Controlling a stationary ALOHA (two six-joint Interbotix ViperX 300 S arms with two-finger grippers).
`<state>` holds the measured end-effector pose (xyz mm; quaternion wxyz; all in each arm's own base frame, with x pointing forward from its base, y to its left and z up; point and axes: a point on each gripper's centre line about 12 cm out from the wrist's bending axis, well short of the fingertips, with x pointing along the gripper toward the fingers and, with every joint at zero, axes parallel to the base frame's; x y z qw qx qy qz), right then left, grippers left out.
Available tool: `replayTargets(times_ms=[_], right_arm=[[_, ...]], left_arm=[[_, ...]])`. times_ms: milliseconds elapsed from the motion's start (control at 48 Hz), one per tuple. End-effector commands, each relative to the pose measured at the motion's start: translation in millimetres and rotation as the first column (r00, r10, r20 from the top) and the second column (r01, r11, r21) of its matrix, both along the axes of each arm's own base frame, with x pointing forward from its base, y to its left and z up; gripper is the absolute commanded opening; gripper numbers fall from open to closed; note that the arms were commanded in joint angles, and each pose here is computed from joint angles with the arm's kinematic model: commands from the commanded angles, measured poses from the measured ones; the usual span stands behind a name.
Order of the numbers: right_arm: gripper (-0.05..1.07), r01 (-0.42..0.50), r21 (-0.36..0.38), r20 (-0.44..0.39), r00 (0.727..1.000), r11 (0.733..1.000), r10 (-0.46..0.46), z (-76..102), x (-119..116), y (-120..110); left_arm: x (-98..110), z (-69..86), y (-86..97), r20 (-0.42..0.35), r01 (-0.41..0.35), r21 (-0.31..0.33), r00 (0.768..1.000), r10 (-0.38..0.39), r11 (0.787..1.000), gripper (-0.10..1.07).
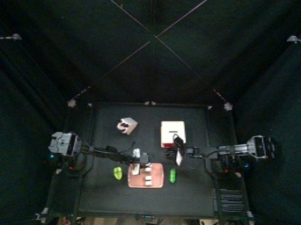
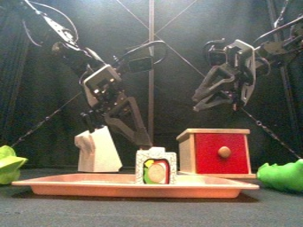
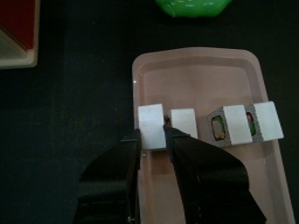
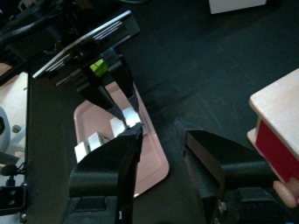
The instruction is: Put sushi piece left of drawer
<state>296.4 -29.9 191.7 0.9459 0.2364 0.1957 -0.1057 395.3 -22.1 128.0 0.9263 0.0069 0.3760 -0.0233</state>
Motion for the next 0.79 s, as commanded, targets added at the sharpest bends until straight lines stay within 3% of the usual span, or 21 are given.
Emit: replayTargets(times_ms=[0,396,521,771], right_arm=[[0.75,0.003,-0.004,0.041,0.999,1.0,-0.003,11.7,5,-1],[0.75,0.004,-0.005,0.043,0.999,1.0,-0.004,12.2,5,-2],[0.75,0.004,-0.005,0.043,0.999,1.0,-0.004,12.2,5,-2],[0.75,0.003,-0.006,0.041,0.999,1.0,-0.003,12.1,5,-2]], left_arm=[[3,14.2,0.9,0.041,-0.001,-0.002,0.999,0.001,1.0,0.61],[-2,44.2,7.5,0.094,-0.003,0.028,0.996,0.0,1.0,0.61],[-5,48.9,23.4,0.08,-0.031,0.064,0.996,0.026,0.997,0.61],[-9,50.5,72.5,0.067,-0.122,0.123,0.991,0.114,0.985,0.61]])
